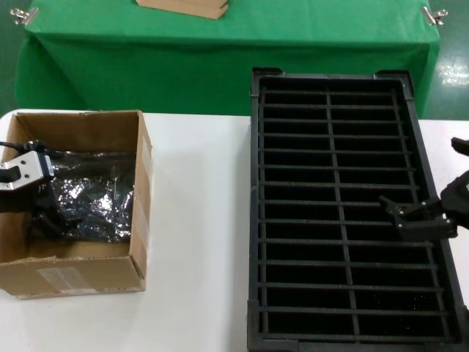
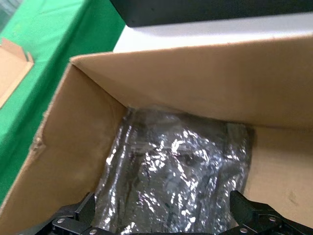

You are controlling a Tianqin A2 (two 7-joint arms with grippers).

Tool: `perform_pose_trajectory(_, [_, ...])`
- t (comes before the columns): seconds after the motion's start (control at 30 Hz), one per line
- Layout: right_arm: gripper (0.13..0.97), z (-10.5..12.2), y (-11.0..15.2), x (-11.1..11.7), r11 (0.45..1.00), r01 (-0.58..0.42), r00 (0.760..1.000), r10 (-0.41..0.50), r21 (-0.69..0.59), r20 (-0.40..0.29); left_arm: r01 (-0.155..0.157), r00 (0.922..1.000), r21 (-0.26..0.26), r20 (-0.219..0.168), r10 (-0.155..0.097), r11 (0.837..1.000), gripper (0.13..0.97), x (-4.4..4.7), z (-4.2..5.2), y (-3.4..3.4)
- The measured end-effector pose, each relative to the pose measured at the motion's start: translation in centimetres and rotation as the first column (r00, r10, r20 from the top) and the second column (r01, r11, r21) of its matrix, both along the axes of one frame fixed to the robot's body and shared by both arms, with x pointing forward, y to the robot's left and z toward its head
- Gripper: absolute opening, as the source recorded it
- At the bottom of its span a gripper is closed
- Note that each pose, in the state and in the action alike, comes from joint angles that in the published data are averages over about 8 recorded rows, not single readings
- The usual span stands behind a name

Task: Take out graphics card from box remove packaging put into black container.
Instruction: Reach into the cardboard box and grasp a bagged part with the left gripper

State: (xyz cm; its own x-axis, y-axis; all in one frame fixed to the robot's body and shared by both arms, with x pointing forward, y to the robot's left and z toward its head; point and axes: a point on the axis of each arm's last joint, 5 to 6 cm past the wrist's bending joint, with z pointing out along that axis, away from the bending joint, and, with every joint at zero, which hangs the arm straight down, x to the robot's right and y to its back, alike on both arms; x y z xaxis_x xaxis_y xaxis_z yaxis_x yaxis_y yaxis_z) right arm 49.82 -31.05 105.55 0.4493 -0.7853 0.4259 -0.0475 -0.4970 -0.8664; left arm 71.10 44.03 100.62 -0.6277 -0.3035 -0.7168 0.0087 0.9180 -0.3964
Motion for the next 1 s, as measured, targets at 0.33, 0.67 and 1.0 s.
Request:
perform_pose_trajectory(0.33, [0.966,0.0,0.0,0.0,1.000,0.000,1.000,0.000,0.000,0.000,-0.012,0.9999,0.089,0.001,0.012,0.996,0.966,0.43,-0.24,-0.51])
perform_pose_trajectory(0.67, [0.966,0.0,0.0,0.0,1.000,0.000,1.000,0.000,0.000,0.000,-0.034,0.9994,0.161,0.015,0.032,0.986,0.966,0.74,-0.58,-0.83])
perform_pose_trajectory(1.0, [0.966,0.0,0.0,0.0,1.000,0.000,1.000,0.000,0.000,0.000,-0.053,0.9982,0.193,0.036,0.047,0.980,0.966,1.02,-0.87,-1.25])
